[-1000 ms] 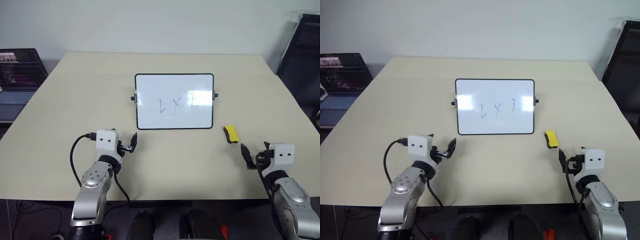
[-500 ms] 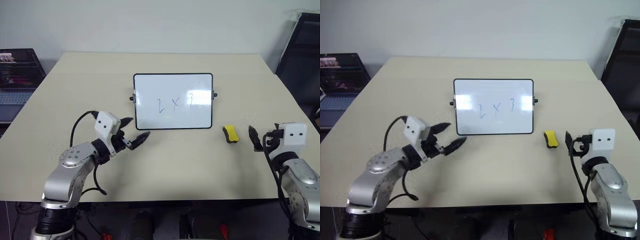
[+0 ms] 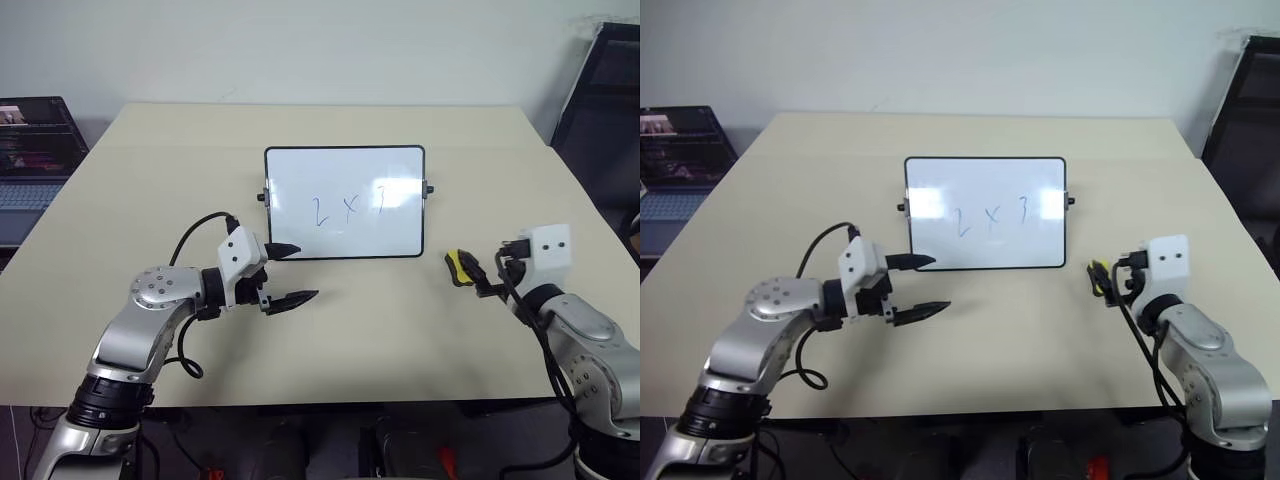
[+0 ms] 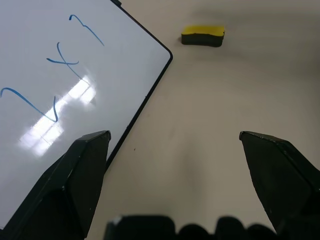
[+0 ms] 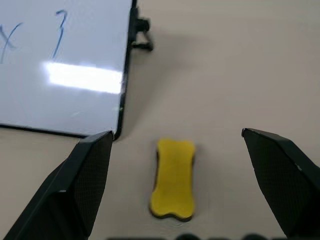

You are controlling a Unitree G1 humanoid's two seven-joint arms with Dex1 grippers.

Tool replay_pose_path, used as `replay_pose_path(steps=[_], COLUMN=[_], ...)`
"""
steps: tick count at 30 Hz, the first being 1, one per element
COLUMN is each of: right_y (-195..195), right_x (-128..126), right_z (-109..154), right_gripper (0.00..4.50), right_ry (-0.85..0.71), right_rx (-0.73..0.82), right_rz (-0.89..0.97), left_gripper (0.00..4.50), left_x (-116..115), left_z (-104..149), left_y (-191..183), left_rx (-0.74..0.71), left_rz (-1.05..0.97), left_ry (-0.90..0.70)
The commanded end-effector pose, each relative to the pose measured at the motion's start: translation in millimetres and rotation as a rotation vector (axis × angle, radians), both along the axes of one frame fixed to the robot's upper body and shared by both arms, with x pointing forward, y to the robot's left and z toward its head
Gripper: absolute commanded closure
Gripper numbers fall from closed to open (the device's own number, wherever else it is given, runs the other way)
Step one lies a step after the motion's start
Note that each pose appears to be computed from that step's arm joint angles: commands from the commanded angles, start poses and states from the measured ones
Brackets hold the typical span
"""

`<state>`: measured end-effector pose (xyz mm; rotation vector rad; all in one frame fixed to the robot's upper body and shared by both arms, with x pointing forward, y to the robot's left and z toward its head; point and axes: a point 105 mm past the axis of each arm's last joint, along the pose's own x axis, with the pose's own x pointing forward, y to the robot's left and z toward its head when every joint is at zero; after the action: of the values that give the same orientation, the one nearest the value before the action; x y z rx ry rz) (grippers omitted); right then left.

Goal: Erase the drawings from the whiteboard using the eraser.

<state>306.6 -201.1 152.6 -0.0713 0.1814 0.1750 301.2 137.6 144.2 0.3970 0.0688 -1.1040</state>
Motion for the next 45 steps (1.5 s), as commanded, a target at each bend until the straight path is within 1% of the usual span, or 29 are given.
replay_pose_path(steps=[1, 3, 7, 12, 16, 24, 31, 33, 35, 41, 42, 45], right_y=[2.2, 6.8, 6.0, 6.3, 6.4, 3.1, -1.9, -2.0, -2.2, -3.1, -2.5, -0.2], right_x=[7.0, 10.9, 22.1, 40.4, 49.4, 55.2, 54.5, 52.9, 51.1, 51.6, 51.7, 52.5], right_z=[5.5, -0.1, -10.4, -18.5, -23.7, -29.5, -40.5, -44.3, -47.6, -46.9, -47.1, -45.6], right_gripper=[0.01, 0.01, 0.01, 0.01, 0.01, 0.01, 0.01, 0.41, 0.96, 3.12, 3.3, 3.33], right_ry=[0.023, 0.057, 0.093, 0.101, 0.102, 0.106, 0.136, 0.152, 0.167, 0.159, 0.16, 0.154], right_rx=[0.009, 0.011, 0.011, 0.023, 0.036, 0.026, 0.017, 0.016, 0.016, 0.023, 0.024, 0.027], right_rz=[0.029, 0.058, 0.046, 0.014, -0.004, -0.018, -0.039, -0.037, -0.035, -0.044, -0.041, -0.035], left_gripper=[0.0, 0.0, 0.0, 0.0, 0.0, 0.0, 0.0, 0.0, 0.0, 0.0, 0.0, 0.0], left_x=[-3.5, -7.7, -14.8, -14.2, -12.9, -6.7, -2.9, -2.9, -3.6, -4.8, -4.8, -1.8], left_z=[6.0, 3.3, 0.4, 11.8, 18.6, 26.5, 25.1, 25.0, 25.0, 26.0, 26.0, 26.0], left_y=[-8.5, -13.4, -22.7, -31.4, -33.2, -39.1, -44.3, -43.7, -43.7, -44.4, -44.4, -41.0], left_rx=[0.019, 0.047, 0.092, 0.073, 0.055, 0.022, 0.036, 0.038, 0.039, 0.04, 0.04, 0.034], left_rz=[-0.071, -0.112, -0.173, -0.183, -0.177, -0.183, -0.203, -0.202, -0.202, -0.197, -0.196, -0.156], left_ry=[-0.052, -0.059, -0.083, -0.108, -0.107, -0.099, -0.106, -0.107, -0.107, -0.108, -0.107, -0.101])
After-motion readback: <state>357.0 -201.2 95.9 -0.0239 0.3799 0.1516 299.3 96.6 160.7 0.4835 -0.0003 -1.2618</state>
